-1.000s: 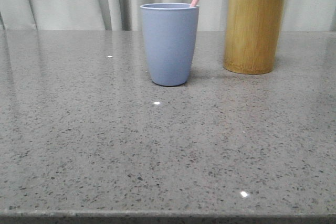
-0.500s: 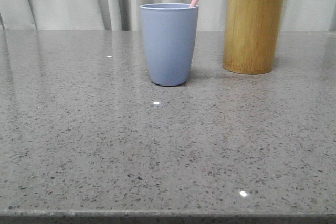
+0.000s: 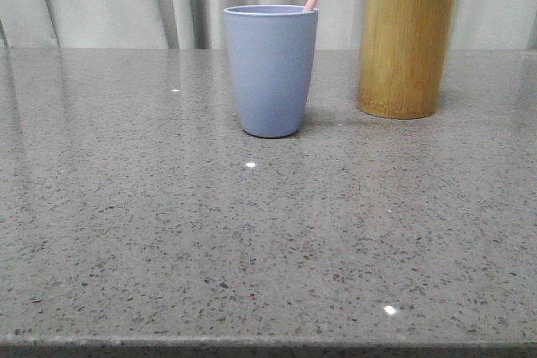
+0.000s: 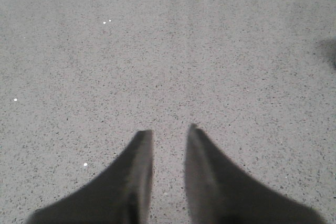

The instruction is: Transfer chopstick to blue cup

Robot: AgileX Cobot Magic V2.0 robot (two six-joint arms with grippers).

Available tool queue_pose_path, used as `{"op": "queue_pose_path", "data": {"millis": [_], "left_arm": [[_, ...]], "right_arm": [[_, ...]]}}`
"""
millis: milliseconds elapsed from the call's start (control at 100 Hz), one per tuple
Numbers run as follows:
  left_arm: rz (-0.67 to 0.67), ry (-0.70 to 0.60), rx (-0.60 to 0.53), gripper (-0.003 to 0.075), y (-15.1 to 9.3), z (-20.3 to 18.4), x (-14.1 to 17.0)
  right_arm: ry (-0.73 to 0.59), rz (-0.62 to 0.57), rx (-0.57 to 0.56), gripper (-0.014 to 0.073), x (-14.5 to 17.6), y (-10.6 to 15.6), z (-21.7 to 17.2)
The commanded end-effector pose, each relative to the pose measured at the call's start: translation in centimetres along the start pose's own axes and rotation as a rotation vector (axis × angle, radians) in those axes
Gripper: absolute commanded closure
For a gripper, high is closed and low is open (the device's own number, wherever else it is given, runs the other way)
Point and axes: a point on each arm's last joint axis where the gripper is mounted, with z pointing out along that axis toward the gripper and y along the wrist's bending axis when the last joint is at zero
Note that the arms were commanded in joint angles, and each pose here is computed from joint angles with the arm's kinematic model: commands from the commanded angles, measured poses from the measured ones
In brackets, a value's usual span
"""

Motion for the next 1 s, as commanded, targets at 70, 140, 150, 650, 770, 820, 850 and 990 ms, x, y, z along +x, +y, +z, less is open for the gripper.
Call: {"op": "queue_pose_path", "data": {"millis": [70,140,150,650,770,820,850,990], "left_arm": [[-0.003,-0.094,0.009,0.0739,-0.05,-0.42,-1.36],[-0.003,-0.094,0.009,0.0739,-0.05,-0.42,-1.36],[-0.003,-0.094,0.009,0.0739,-0.05,-0.42,-1.36],[-0.003,-0.094,0.009,0.0739,-0.05,-0.42,-1.36],[-0.003,-0.094,0.009,0.0739,-0.05,-0.42,-1.36],[-0.003,-0.094,0.009,0.0739,-0.05,-0.42,-1.36],[-0.003,-0.094,0.009,0.0739,-0.05,-0.42,-1.36],[-0.003,-0.094,0.009,0.0739,-0.05,-0.42,-1.36]], "right_arm": [[-0.070,0.000,0.018,0.0663,-1.09,-0.11,-0.42],[-0.063,0.000,0.016,0.0663,-1.02,-0.10,-0.41],[-0.061,0.000,0.016,0.0663,-1.00,-0.09,-0.41],[-0.061,0.000,0.016,0.0663,-1.00,-0.09,-0.41],[-0.061,0.000,0.016,0.0663,-1.00,-0.09,-0.41],[-0.061,0.000,0.016,0.0663,-1.00,-0.09,-0.41],[-0.061,0.000,0.016,0.0663,-1.00,-0.09,-0.41],[-0.061,0.000,0.016,0.0663,-1.00,-0.09,-0.41]]}}
